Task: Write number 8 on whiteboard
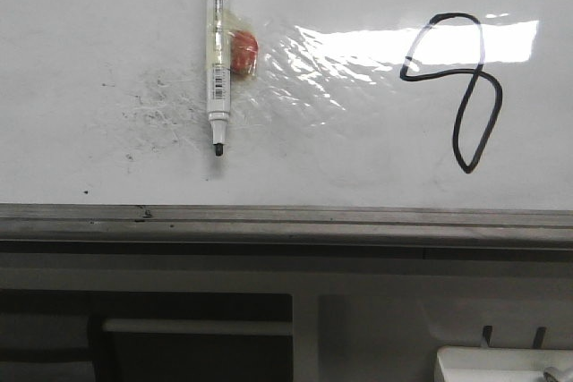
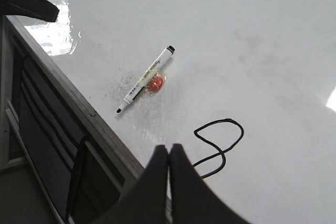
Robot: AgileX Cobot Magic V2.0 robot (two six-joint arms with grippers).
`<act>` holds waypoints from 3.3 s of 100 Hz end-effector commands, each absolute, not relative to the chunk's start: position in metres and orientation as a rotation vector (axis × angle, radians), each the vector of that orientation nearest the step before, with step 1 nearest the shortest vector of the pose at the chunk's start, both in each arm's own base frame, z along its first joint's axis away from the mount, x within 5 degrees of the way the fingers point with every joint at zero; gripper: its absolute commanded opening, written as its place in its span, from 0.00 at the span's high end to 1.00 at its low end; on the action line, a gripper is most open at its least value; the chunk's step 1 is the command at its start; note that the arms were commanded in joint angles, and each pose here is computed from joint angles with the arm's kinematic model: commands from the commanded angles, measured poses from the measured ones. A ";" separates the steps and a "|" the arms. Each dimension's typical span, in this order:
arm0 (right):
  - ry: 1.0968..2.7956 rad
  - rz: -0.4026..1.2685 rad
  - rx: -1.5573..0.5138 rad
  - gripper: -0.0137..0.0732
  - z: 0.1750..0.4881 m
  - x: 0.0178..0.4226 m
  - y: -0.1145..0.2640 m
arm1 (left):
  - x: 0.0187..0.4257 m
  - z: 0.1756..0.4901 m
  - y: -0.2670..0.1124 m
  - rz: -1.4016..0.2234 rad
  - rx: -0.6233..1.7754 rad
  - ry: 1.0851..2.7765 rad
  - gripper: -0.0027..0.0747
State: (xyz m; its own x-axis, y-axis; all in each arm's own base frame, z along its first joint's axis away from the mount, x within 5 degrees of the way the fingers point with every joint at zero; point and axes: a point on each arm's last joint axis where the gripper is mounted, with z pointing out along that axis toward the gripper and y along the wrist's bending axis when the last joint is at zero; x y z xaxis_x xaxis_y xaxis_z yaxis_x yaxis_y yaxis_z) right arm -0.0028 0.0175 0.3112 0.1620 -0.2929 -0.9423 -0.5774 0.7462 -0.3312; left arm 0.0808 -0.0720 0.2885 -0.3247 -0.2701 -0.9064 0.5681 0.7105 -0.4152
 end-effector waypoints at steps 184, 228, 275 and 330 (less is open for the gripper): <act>1.388 0.226 -0.714 0.92 0.319 -0.005 0.015 | 0.049 0.209 -0.013 -0.225 0.060 1.664 0.99; 1.388 0.226 -0.714 0.92 0.319 -0.005 0.015 | 0.052 0.177 -0.012 -0.211 0.054 1.790 0.99; 1.388 0.226 -0.714 0.92 0.319 -0.005 0.015 | 0.052 0.177 -0.012 -0.210 0.053 1.787 0.99; 1.393 0.227 -0.719 0.92 0.318 -0.005 0.015 | 0.052 0.177 -0.012 -0.210 0.053 1.787 0.99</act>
